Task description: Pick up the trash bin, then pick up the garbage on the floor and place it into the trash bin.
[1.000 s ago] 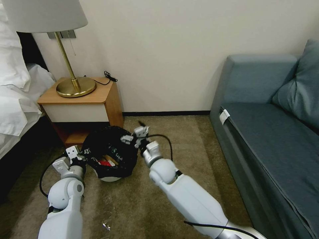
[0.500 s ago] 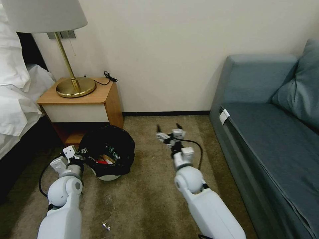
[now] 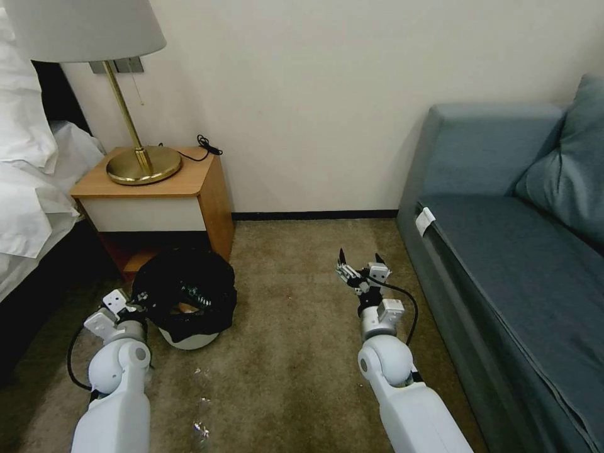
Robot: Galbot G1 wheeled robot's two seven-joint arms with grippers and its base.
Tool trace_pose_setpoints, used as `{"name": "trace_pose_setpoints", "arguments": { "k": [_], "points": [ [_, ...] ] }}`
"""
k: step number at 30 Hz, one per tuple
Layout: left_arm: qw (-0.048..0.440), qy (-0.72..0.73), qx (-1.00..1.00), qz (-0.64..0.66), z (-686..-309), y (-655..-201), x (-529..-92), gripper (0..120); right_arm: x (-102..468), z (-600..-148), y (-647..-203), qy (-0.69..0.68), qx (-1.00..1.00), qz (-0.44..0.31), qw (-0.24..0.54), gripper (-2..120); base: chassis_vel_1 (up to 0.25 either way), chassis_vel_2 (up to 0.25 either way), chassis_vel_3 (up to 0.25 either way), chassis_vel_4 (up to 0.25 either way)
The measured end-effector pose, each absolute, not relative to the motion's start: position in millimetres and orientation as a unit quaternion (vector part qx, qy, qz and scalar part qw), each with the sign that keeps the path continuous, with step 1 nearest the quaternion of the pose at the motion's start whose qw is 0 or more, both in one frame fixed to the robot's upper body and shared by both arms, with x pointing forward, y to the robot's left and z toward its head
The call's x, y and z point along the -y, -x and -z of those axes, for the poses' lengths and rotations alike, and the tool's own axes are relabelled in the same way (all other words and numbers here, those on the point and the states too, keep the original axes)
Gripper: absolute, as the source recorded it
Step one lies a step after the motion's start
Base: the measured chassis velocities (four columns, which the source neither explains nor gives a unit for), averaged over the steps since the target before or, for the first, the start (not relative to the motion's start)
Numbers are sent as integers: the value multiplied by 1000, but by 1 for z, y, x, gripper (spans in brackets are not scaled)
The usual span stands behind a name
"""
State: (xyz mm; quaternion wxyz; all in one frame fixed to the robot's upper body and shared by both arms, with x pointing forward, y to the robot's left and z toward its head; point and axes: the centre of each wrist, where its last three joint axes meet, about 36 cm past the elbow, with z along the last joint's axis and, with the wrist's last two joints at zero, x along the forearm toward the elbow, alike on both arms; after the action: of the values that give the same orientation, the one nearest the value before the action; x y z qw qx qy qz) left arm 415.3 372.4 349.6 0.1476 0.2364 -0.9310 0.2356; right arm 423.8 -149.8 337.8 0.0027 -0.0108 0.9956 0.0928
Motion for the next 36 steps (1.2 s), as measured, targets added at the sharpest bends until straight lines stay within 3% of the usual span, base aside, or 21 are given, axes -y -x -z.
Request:
{"name": "trace_pose_setpoints", "arguments": {
  "k": [7, 13, 15, 17, 18, 21, 24, 27, 32, 36],
  "points": [
    [150, -243, 927, -243, -340, -412, -375, 4, 155, -330, -423, 6, -996, -86, -1, 93, 0, 0, 0, 0],
    [157, -241, 923, -254, -342, -409, -374, 21, 155, -327, -423, 5, -997, -83, -5, 89, 0, 0, 0, 0],
    [153, -241, 924, -254, -347, -409, -375, 32, 156, -326, -425, 5, -997, -82, -5, 78, 0, 0, 0, 0],
    [152, -241, 924, -254, -349, -409, -376, 37, 155, -326, -425, 5, -997, -82, -6, 77, 0, 0, 0, 0],
    [149, -242, 925, -253, -352, -408, -377, 45, 155, -325, -425, 4, -997, -82, -8, 79, 0, 0, 0, 0],
    [146, -241, 926, -252, -355, -407, -377, 49, 155, -324, -425, 4, -997, -82, -9, 82, 0, 0, 0, 0],
    [140, -236, 930, -245, -369, -405, -375, 66, 155, -327, -425, 6, -997, -74, -15, 97, 0, 0, 0, 0],
    [139, -232, 932, -243, -374, -404, -373, 71, 155, -329, -425, 6, -997, -70, -16, 99, 0, 0, 0, 0],
    [124, -162, 960, -190, -392, -402, -366, 95, 165, -331, -420, 11, -999, -41, -14, 100, 0, 0, 0, 0],
    [112, -94, 977, -155, -407, -404, -360, 100, 175, -329, -414, 8, -999, -32, -14, 100, 0, 0, 0, 0]
  ]
}}
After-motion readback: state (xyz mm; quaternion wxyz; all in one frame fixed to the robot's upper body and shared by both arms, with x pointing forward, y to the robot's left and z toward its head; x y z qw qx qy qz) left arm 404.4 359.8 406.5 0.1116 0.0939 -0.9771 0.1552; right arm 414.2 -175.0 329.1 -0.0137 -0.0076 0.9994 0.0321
